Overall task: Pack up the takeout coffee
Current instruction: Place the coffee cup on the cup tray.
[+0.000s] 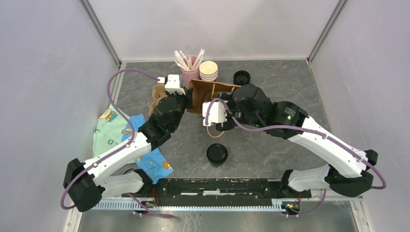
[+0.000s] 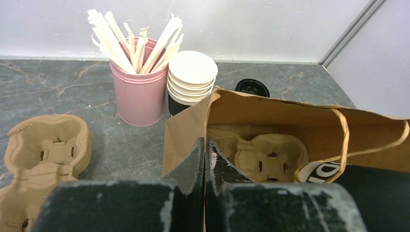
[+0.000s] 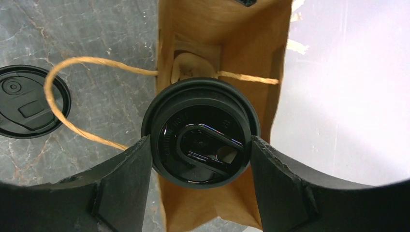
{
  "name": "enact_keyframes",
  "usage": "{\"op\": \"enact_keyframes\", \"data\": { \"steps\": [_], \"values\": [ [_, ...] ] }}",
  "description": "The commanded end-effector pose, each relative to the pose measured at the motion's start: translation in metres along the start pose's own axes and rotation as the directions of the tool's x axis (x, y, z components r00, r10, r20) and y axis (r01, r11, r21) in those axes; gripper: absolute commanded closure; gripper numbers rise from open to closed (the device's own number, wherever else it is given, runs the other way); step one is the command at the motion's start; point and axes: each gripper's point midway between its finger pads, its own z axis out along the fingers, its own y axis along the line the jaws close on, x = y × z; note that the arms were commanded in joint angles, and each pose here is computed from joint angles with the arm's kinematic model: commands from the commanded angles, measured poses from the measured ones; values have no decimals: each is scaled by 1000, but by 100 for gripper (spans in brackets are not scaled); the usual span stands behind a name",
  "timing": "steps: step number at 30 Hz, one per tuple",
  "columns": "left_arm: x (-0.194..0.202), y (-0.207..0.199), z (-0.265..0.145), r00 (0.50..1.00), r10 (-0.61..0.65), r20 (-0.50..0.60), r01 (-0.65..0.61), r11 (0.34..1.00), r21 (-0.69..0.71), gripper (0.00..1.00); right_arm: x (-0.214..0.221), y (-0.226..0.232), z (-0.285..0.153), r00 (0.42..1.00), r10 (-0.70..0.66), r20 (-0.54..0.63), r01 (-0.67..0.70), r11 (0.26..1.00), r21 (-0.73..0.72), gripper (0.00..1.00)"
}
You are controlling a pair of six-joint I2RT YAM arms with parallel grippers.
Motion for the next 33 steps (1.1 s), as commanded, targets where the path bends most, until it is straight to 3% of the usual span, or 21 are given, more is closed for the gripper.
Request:
{"op": "enact_keyframes", "data": {
  "steps": [1, 13, 23, 33],
  "values": [
    [-21, -5, -6, 994, -87, 72, 85, 996, 35, 98, 3, 14, 10, 1000, 19, -9, -19, 998, -54, 100],
    [19, -14, -27, 990, -137, -29, 140, 978, 153, 98, 35, 23, 36, 992, 15, -128, -14, 1000, 10, 100],
    [32, -23, -34, 980, -172, -98, 189, 962, 197, 98, 37, 15, 65, 991, -74, -114, 84, 992, 91, 100],
    [36, -24, -38, 974, -178, -137, 203, 959, 198, 98, 60, 3, 46, 980, -116, -164, 126, 991, 51, 100]
  ]
}}
